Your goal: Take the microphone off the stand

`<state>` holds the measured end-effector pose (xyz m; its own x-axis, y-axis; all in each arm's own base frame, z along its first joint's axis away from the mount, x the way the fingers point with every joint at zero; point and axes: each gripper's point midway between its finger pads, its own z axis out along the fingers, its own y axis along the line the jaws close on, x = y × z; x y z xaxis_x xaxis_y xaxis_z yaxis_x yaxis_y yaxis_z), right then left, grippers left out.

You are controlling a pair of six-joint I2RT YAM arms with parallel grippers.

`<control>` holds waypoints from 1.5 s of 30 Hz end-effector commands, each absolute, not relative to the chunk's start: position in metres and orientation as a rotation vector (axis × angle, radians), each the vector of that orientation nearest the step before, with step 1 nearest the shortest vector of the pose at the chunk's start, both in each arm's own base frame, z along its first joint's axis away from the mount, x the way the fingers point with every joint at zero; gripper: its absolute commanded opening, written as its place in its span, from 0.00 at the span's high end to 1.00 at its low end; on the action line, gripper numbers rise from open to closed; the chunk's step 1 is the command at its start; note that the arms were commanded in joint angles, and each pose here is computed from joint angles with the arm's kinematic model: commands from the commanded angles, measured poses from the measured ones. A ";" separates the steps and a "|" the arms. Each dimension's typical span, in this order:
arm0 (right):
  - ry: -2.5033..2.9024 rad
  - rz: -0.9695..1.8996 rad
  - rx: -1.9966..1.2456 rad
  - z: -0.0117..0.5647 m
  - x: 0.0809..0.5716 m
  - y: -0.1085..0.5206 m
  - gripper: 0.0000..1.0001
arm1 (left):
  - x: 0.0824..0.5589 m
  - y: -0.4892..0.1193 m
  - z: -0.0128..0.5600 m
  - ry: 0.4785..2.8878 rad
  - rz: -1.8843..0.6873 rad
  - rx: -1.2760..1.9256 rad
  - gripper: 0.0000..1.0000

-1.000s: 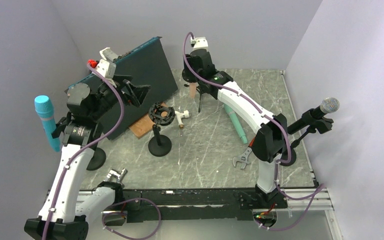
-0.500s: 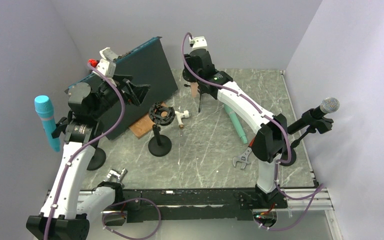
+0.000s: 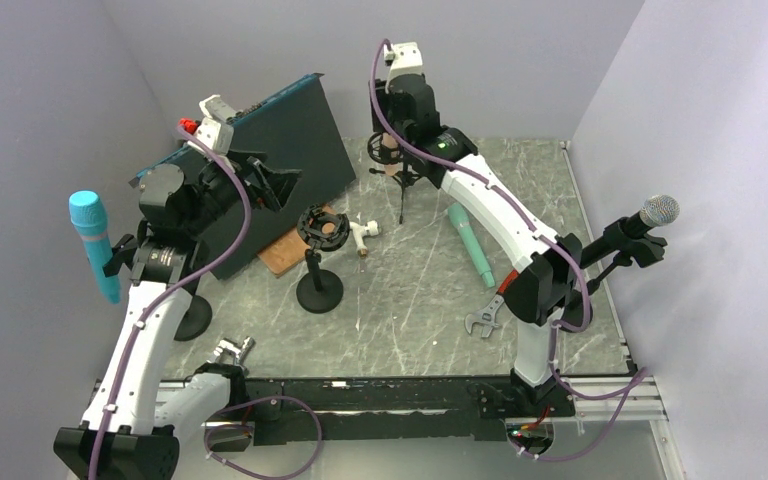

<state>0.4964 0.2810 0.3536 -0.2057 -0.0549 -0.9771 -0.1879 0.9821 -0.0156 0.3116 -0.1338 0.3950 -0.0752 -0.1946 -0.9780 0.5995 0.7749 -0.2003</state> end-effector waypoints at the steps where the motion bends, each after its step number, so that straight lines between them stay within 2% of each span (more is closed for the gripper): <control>1: 1.553 0.190 -0.091 0.461 0.479 0.260 0.74 | 0.312 -0.134 0.405 1.474 -0.687 0.345 0.03; 8: 1.416 0.269 -0.044 0.515 0.450 0.243 0.81 | 0.314 -0.134 0.403 1.485 -0.688 0.338 0.03; 12: 1.264 0.335 -0.022 0.549 0.420 0.227 0.83 | 0.314 -0.136 0.402 1.485 -0.701 0.346 0.03; 18: 1.053 0.416 0.014 0.569 0.368 0.196 0.86 | 0.315 -0.135 0.401 1.494 -0.694 0.337 0.03; 23: 1.017 0.410 0.050 0.547 0.339 0.169 0.94 | 0.316 -0.135 0.400 1.499 -0.698 0.333 0.03; 27: 1.064 0.331 0.054 0.522 0.323 0.145 0.96 | 0.314 -0.137 0.402 1.499 -0.716 0.335 0.03; 38: 1.554 0.095 0.010 0.397 0.317 0.117 1.00 | 0.310 -0.139 0.406 1.496 -0.742 0.331 0.03; 45: 1.986 -0.172 -0.093 0.313 0.300 0.096 1.00 | 0.308 -0.141 0.406 1.496 -0.760 0.331 0.03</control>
